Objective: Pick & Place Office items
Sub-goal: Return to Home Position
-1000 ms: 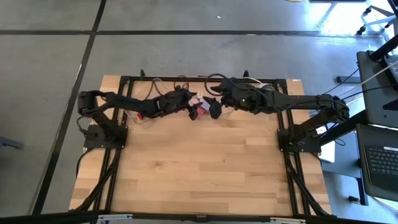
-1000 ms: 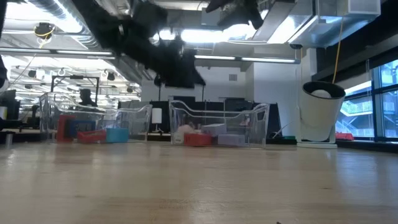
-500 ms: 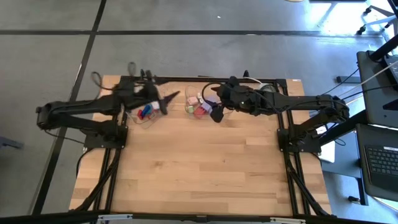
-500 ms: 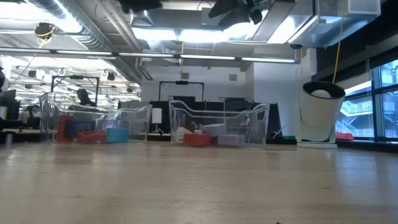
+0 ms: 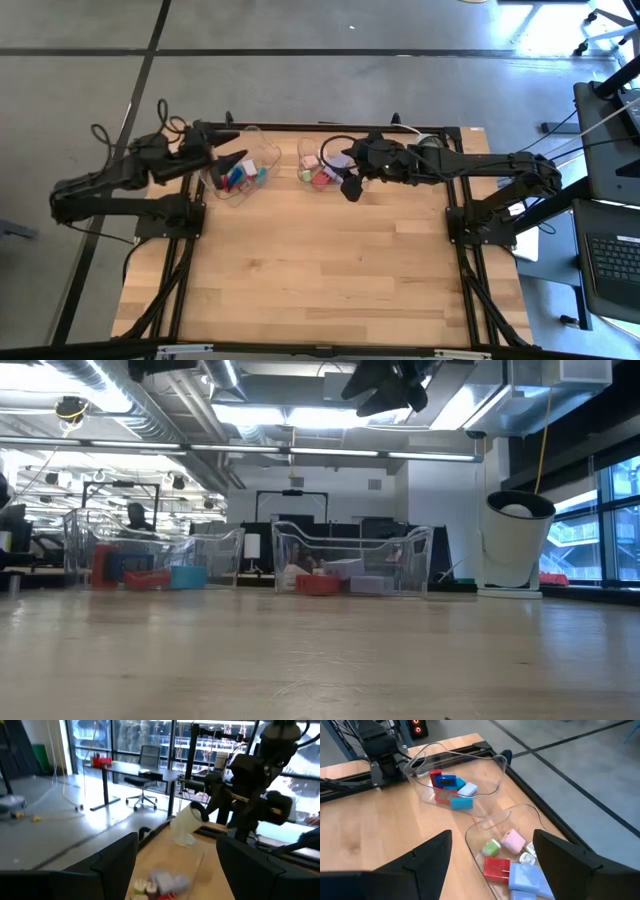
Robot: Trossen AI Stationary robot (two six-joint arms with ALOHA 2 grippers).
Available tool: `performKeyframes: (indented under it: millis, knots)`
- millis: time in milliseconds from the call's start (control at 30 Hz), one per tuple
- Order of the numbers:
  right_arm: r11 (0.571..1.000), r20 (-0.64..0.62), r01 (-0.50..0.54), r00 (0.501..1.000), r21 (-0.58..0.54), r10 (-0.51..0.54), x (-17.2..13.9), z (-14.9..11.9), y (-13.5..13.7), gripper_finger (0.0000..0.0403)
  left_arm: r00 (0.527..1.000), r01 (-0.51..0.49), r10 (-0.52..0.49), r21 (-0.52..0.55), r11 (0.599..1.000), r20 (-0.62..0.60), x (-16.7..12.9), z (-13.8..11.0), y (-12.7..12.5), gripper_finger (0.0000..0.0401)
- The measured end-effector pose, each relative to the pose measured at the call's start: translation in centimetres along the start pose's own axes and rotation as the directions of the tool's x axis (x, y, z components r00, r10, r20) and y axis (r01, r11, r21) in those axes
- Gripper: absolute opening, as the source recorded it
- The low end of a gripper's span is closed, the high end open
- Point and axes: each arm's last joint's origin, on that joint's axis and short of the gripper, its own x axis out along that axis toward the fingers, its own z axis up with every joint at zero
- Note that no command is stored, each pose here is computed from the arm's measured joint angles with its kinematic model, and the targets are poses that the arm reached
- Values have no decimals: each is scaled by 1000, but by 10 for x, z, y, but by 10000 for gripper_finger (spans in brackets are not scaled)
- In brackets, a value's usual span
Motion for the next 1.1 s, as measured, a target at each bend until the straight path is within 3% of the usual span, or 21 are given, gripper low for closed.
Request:
performKeyframes:
  millis: [300, 533, 767, 1100]
  knots:
    - [1000, 20, 2, 1000, -3, -2, 8, -11, 1, 283, 991, 18, -11, -53, 998, 130, -47, 7, 12, 267]
    - [985, 147, -158, 978, 76, 146, 29, -38, 4, 283, 983, 34, -16, -92, 995, 185, -65, -4, 18, 267]
    - [962, 192, -200, 967, 184, 165, 40, -57, -9, 283, 983, 37, -17, -107, 994, 185, -61, -20, 19, 267]
    - [898, 326, -328, 917, 292, 229, 49, -88, -31, 283, 988, 44, -15, -181, 983, 156, -38, -55, 17, 267]
